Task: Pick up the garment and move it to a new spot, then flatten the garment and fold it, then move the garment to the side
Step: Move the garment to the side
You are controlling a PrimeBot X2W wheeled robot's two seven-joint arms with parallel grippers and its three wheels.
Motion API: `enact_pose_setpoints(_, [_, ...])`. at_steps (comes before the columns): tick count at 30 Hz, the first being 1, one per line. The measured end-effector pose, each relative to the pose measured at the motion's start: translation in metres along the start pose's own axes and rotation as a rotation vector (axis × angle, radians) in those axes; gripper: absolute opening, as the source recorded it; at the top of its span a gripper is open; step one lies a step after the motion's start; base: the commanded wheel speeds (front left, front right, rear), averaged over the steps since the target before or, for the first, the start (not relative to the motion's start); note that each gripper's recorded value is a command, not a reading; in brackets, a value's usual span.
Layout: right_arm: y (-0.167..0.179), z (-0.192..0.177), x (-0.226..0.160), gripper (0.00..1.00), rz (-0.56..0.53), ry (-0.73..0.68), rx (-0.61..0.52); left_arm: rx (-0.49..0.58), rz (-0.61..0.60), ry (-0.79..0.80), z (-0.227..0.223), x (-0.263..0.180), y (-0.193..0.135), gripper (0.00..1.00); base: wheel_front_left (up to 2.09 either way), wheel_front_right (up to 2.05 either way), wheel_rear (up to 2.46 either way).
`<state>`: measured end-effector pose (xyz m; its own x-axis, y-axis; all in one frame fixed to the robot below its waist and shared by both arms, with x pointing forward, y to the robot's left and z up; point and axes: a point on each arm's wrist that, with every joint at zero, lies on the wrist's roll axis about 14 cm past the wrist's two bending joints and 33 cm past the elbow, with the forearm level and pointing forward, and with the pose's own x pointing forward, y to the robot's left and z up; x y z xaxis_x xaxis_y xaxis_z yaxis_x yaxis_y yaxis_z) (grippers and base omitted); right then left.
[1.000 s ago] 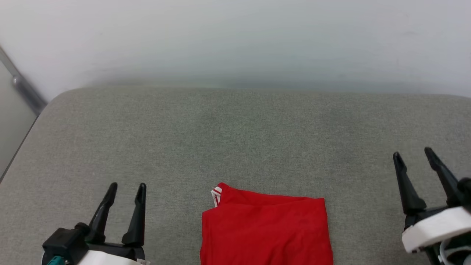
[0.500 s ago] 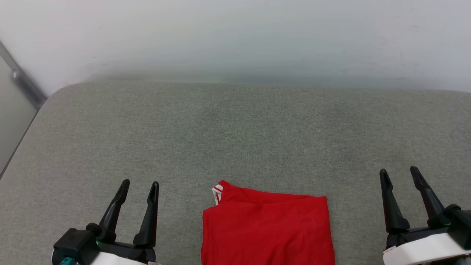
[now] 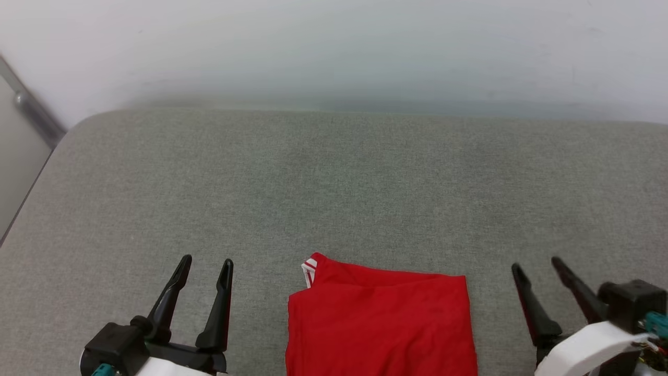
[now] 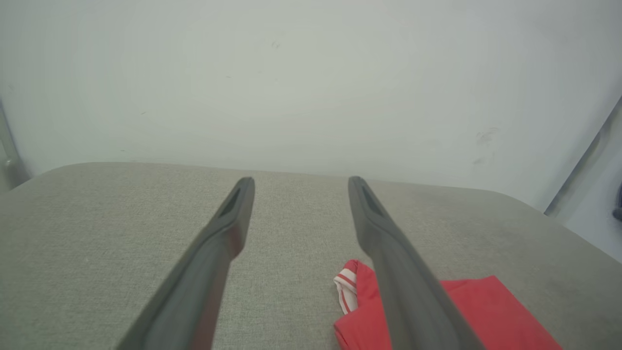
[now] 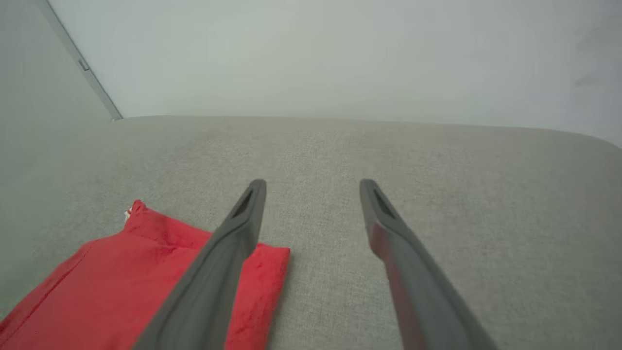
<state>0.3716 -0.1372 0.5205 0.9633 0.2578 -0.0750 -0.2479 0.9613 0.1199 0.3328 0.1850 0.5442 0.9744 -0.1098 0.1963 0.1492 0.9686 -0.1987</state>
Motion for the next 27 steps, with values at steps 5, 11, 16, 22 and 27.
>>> enact_pose_setpoints(5, [0.011, -0.032, -0.003, 1.0, 0.081, 0.271, -0.003, -0.003, -0.002, 0.017, -0.006, 0.002, -0.001, 1.0, 0.0, 0.0, 0.0])
enact_pose_setpoints(11, [0.026, -0.073, -0.015, 1.0, 0.157, 0.599, 0.003, 0.001, 0.01, 0.026, -0.009, 0.006, 0.003, 1.0, 0.0, 0.0, 0.0])
enact_pose_setpoints(16, [0.042, -0.099, -0.021, 1.0, 0.18, 0.792, 0.039, 0.008, 0.034, 0.033, -0.011, 0.005, 0.009, 1.0, 0.0, 0.0, 0.0])
enact_pose_setpoints(22, [0.044, -0.118, -0.012, 1.0, 0.16, 0.886, 0.034, 0.013, 0.062, 0.052, -0.016, 0.003, 0.016, 1.0, 0.0, 0.0, 0.0])
enact_pose_setpoints(27, [0.055, -0.143, -0.011, 1.0, 0.19, 0.986, 0.031, 0.015, 0.095, 0.076, -0.022, -0.002, 0.023, 1.0, 0.0, 0.0, 0.0])
